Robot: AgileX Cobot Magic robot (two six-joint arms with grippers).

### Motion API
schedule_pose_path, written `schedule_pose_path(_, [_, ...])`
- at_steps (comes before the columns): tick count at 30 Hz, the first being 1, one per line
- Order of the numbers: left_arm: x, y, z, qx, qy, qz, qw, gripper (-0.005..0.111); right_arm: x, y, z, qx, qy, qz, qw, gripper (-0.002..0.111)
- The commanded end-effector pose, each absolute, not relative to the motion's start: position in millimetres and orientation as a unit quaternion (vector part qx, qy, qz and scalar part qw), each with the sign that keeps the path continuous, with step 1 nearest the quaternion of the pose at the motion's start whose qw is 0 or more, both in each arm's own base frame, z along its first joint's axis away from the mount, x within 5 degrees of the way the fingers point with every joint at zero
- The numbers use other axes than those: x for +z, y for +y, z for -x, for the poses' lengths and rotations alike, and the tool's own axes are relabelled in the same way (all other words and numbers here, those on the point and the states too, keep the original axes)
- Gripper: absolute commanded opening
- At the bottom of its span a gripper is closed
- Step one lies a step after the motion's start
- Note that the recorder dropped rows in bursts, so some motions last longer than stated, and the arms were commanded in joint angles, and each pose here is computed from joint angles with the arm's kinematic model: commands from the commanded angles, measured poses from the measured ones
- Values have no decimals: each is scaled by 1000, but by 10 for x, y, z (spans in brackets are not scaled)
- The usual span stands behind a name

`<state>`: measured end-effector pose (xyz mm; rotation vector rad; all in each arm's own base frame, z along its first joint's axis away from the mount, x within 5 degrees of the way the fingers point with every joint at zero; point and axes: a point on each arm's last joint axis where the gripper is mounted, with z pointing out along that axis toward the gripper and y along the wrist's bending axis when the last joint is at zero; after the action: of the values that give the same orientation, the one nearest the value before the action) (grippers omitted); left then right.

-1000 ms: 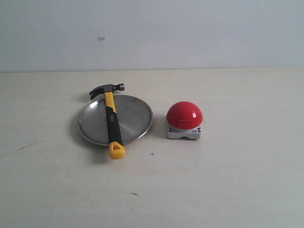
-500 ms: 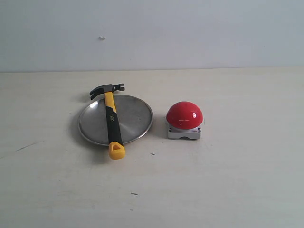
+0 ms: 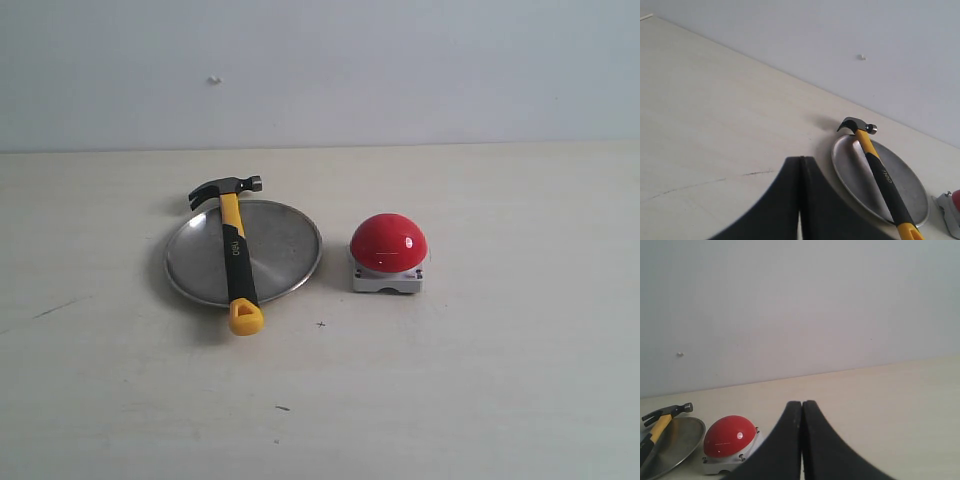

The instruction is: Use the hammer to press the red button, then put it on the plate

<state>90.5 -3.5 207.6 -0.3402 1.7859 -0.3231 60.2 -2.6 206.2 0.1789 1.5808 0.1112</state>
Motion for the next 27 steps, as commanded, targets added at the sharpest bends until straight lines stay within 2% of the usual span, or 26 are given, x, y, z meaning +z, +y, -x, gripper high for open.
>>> schedule_pose_path(1, [2058,-35,-899,-138,773,146,602,0,2048,-31,-601,45,710,-80,698,0])
schedule_pose_path(6, [2058,-35,-899,-138,773,146,602,0,2048,-31,-601,45,710,-80,698,0])
schedule_pose_path(12, [2098,-57,-905,-203,752,205,592,0,2048,-31,-601,45,710,-80,698,0])
schedule_pose_path(18, [2192,-145,-859,-261,725,177,612,0,2048,-31,-601,45,710,-80,698,0])
schedule_pose_path(22, [2163,-80,-859,-218,727,180,626,0,2048,-31,-601,45,710,-80,698,0])
schedule_pose_path(27, [2200,-46,-808,-122,728,91,668,0,2048,-31,-601,45,710,-80,698,0])
